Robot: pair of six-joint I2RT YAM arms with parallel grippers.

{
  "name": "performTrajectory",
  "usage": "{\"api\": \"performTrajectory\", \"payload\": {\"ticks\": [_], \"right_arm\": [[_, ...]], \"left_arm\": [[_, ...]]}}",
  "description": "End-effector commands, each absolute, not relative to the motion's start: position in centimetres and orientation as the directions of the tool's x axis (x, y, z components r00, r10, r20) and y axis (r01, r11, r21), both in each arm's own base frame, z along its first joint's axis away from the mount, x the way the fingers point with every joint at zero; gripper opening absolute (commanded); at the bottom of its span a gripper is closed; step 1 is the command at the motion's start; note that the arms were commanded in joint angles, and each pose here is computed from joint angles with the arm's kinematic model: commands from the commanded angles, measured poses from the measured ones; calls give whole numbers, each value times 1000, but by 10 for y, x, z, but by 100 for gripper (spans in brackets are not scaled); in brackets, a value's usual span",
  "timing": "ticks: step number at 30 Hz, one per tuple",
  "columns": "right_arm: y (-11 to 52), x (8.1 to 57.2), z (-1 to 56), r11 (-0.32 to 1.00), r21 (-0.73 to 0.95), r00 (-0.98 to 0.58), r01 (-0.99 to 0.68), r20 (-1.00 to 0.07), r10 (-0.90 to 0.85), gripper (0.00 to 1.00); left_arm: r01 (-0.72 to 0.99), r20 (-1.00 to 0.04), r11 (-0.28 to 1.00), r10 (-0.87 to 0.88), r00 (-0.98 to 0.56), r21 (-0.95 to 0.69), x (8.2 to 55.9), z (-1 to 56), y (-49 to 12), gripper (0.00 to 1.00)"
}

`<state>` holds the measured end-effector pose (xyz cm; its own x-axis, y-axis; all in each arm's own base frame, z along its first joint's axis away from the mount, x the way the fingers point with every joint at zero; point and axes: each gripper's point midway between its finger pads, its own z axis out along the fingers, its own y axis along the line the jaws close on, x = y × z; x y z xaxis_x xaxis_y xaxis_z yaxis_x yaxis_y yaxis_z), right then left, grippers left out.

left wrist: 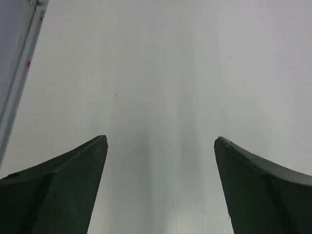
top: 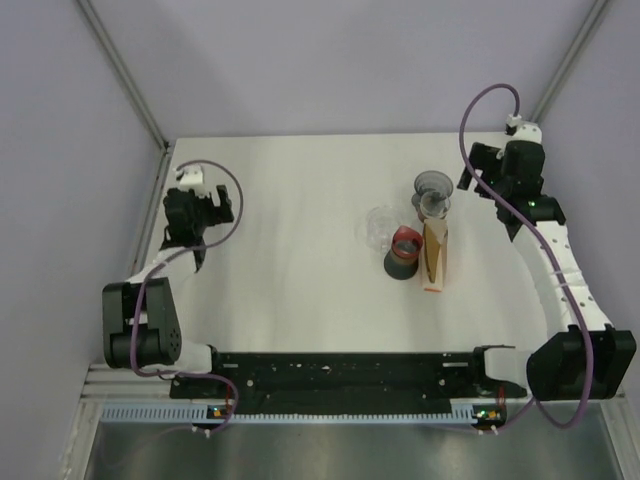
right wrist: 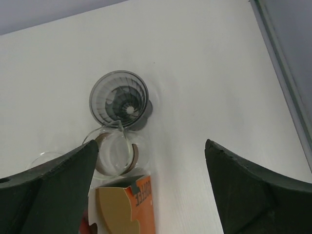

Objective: Place the coffee filter in the dripper
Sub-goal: Move the coffee server to the center of the board.

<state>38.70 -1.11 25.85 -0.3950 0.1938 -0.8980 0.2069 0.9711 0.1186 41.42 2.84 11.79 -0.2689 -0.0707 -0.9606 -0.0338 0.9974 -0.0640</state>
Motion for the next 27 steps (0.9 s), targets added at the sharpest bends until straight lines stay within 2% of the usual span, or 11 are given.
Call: {"api": "performTrajectory", "payload": {"ticks": [1, 6, 10, 14, 17, 19, 27], "right_arm": [[19, 381, 273, 983, 141, -477, 114, -861, 178, 88], [53, 370, 259, 990, 137, -626, 46, -768, 135, 68], [88, 348, 234, 996, 91, -716, 0, -696, 63, 66], [136, 330, 205, 990, 75, -775, -120, -630, -46, 64], [142, 328, 184, 989, 58, -811, -139, -580, -80, 47], [143, 328, 177, 988, 50, -822, -144, -562, -91, 41], [137, 327, 154, 991, -2, -850, -137, -513, -119, 41]], "left_arm": [[110, -879, 993, 26, -477, -30, 424, 151, 13, 94], [189, -787, 981, 79, -611, -49, 414, 170, 5, 90], [139, -754, 989, 56, -654, -46, 409, 188, 12, 87], [121, -728, 991, 44, -684, -54, 401, 199, 13, 84], [131, -737, 988, 33, -675, -77, 396, 208, 8, 82], [134, -745, 988, 31, -666, -79, 393, 212, 7, 81], [133, -777, 990, 44, -628, -51, 384, 220, 8, 80]]}}
